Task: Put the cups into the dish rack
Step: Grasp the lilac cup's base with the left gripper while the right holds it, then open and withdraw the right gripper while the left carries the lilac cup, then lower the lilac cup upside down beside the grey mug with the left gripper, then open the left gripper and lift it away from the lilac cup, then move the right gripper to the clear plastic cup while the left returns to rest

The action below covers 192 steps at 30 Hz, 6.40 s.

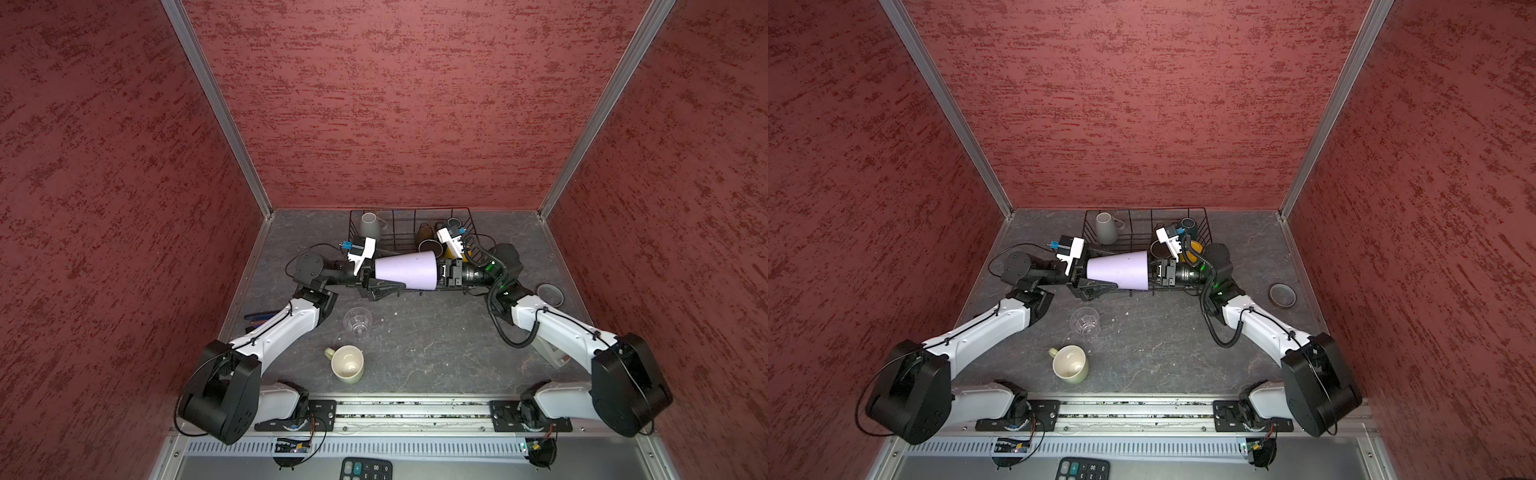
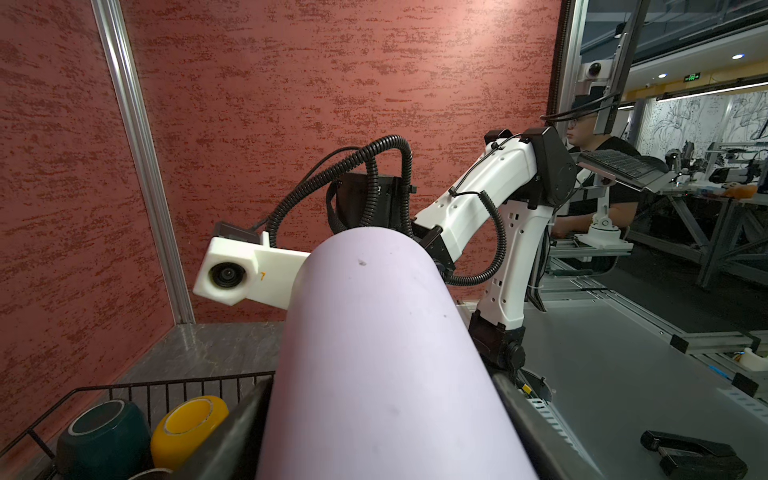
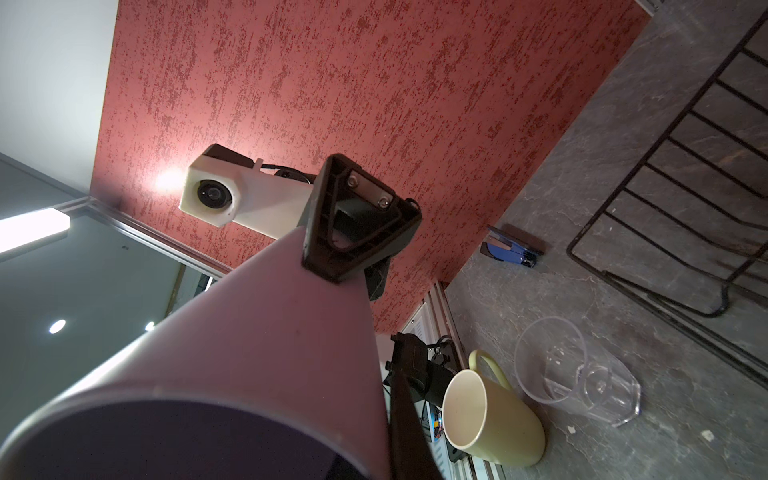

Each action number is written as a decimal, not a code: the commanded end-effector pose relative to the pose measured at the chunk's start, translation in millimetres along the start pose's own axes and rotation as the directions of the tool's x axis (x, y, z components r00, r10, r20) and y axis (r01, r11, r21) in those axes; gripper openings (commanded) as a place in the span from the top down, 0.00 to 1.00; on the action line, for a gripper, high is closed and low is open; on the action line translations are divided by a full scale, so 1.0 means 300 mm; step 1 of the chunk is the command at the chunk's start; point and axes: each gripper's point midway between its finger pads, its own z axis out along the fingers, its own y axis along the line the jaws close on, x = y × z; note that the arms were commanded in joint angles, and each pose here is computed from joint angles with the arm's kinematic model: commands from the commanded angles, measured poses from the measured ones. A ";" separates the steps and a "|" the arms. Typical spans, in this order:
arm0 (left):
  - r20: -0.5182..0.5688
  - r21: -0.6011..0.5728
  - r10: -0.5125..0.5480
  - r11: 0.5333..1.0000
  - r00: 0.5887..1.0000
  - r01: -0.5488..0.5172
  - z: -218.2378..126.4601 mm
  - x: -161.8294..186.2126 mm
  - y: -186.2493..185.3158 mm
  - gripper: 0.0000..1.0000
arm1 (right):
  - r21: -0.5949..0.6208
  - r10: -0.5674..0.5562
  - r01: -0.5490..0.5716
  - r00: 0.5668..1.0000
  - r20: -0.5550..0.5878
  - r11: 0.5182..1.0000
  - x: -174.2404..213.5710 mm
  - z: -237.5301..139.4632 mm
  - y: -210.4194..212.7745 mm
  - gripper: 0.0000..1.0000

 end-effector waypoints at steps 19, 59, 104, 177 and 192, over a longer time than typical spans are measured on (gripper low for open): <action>0.003 -0.259 0.002 0.966 1.000 -0.001 -0.057 -0.118 0.135 1.00 | 0.305 -0.075 0.011 0.977 0.198 0.952 -0.167 -0.119 -0.071 0.28; -0.443 -0.892 -0.681 0.402 0.583 -0.208 -0.148 0.476 0.989 1.00 | 0.799 -0.332 -0.023 0.902 0.276 0.601 -0.187 -0.453 -0.187 0.01; -0.416 -0.909 -0.806 0.374 0.421 -0.184 -0.207 0.782 1.034 0.04 | 0.777 -0.283 -0.036 0.920 0.272 0.629 -0.175 -0.424 -0.226 0.01; 0.173 -0.985 -0.302 -0.044 0.937 0.168 -0.868 -0.025 0.391 0.01 | 0.806 0.053 0.385 0.889 -0.454 0.450 0.433 0.382 -0.673 0.62; 0.174 -0.984 -0.307 -0.082 0.936 0.156 -0.892 -0.019 0.388 0.00 | 0.829 0.062 0.408 0.884 -0.463 0.382 0.442 0.327 -0.683 0.97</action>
